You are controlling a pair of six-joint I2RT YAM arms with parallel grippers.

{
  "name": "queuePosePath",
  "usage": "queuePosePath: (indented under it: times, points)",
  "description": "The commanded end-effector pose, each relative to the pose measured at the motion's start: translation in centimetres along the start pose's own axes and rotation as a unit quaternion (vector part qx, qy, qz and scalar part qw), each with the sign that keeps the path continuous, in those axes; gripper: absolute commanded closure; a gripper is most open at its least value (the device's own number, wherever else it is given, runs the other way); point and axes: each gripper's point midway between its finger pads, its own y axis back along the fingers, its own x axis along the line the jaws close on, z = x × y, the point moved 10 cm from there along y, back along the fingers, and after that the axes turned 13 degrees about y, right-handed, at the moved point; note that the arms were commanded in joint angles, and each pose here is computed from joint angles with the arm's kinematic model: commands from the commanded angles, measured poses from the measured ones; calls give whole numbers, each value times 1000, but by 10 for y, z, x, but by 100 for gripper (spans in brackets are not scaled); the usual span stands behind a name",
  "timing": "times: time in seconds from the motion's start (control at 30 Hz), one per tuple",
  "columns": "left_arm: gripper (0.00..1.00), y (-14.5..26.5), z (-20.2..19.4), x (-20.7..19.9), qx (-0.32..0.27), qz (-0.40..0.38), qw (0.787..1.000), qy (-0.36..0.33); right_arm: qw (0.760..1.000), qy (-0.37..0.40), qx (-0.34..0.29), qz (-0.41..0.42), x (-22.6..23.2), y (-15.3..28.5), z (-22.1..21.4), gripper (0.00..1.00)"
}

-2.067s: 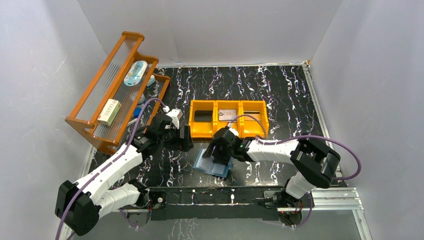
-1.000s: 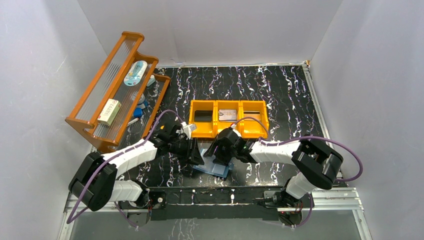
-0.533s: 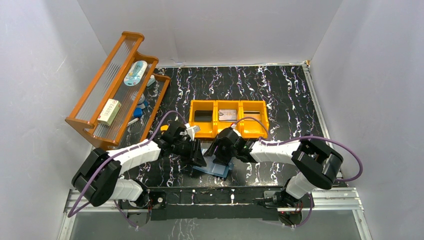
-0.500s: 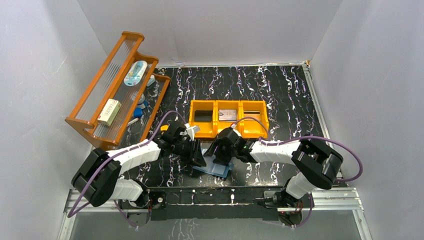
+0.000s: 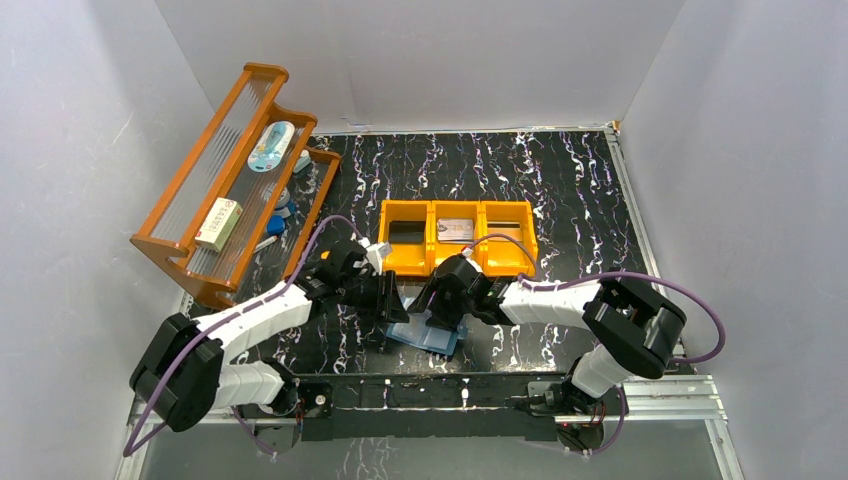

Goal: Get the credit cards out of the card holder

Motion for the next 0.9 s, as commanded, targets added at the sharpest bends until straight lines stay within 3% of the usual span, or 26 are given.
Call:
queuePosePath:
  times: [0.0,0.6,0.87]
  points:
    - [57,-5,-3,1,19,-11,1000,6,993,13,45,-109,-45,-11,-20,33]
    - [55,-12,-3,9,31,8,999,2,991,26,50,-120,-45,-10,-20,32]
    - [58,-16,-2,0,57,-25,998,-10,991,29,47,-118,-42,-11,-18,32]
